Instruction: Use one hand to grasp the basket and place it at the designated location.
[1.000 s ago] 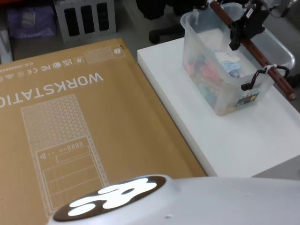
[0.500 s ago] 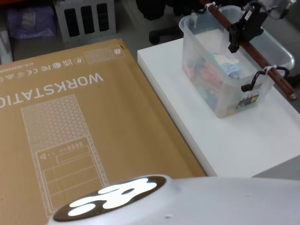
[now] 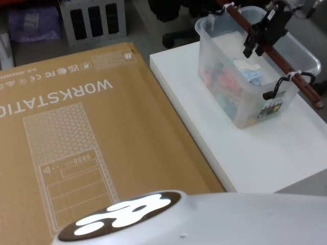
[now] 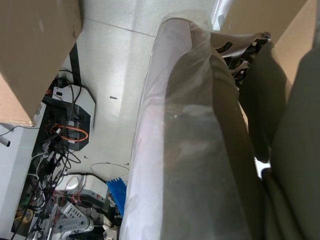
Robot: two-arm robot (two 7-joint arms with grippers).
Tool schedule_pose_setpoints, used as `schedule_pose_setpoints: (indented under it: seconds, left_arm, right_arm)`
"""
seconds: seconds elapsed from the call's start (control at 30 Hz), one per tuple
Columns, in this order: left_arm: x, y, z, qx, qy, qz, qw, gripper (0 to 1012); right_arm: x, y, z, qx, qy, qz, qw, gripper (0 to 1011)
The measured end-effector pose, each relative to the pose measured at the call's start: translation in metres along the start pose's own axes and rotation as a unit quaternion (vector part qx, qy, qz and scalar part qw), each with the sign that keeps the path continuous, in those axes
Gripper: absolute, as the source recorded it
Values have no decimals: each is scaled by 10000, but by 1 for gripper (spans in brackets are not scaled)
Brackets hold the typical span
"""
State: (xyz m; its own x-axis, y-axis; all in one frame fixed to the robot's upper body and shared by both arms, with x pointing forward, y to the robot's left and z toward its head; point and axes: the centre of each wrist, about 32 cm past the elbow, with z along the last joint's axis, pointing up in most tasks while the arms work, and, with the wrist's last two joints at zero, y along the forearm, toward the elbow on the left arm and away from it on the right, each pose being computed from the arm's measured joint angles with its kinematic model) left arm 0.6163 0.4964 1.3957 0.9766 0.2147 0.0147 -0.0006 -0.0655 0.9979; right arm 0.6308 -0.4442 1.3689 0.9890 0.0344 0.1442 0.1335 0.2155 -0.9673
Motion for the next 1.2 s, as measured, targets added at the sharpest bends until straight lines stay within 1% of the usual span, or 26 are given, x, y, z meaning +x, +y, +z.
schedule_pose_setpoints:
  seconds: [0.03, 0.1, 0.17, 0.23, 0.33, 0.37, 0.4, 0.47, 0.5, 0.57, 0.6, 0.67, 0.7, 0.77, 0.8, 1.0, 1.13, 1.2]
  left_arm:
    - [0, 0, 0, 0, -1, 1, 10000, 0]
    - [0, 0, 1, 0, -1, 0, 10000, 0]
    - [0, 0, 1, 0, -1, 0, 10000, 0]
    - [0, 0, 1, 0, -1, 0, 10000, 0]
    - [0, 0, 1, 0, -1, 0, 10000, 0]
    - [0, 0, 0, 0, 0, 0, 10000, 0]
    - [0, 0, 1, 0, -1, 0, 10000, 0]
    - [0, 0, 0, 0, -1, 0, 10000, 0]
    - [0, 0, 0, 0, -1, 0, 10000, 0]
    - [0, 0, 1, 0, -1, 0, 10000, 0]
    - [0, 0, 1, 0, -1, 1, 10000, 0]
    - [0, 0, 0, 0, 0, 1, 10000, 0]
    - [0, 0, 1, 0, -2, 0, 10000, 0]
    - [0, 0, 1, 0, -1, 0, 10000, 0]
    - [0, 0, -1, 1, 1, 0, 10000, 0]
    - [0, 0, 0, 0, -1, 0, 10000, 0]
    - [0, 0, 1, 0, -1, 0, 10000, 0]
    - [0, 0, 1, 0, -1, 0, 10000, 0]
  right_arm:
    - [-5, -20, 3, -1, -13, -26, 10000, 410]
    - [-11, -43, 7, -2, -24, -56, 10000, 497]
    - [-21, -72, 14, 0, -44, -93, 9999, 537]
    - [-36, -114, 17, 10, -57, -148, 9999, 614]
    - [-48, -158, 21, 34, -62, -200, 9998, 701]
    - [-54, -180, 21, 50, -65, -225, 9997, 755]
    - [-54, -180, 21, 50, -65, -225, 9997, 755]
    - [-82, -269, 17, 92, -75, -327, 9994, 853]
    - [-82, -269, 17, 92, -75, -327, 9994, 853]
    - [-107, -344, 13, 129, -83, -416, 9990, 903]
    - [-128, -405, 6, 159, -80, -487, 9987, 951]
    - [-143, -448, 1, 181, -75, -539, 9984, 974]
    - [-154, -481, 0, 202, -79, -580, 9981, 1001]
    - [-179, -545, 1, 234, -92, -664, 9975, 1001]
    - [-209, -623, -2, 261, -95, -777, 9966, 1001]
    - [-291, -803, -4, 315, -118, -1046, 9939, 1001]
    - [-332, -876, 7, 341, -125, -1143, 9928, 1001]
    - [-336, -887, 16, 343, -123, -1156, 9926, 1001]
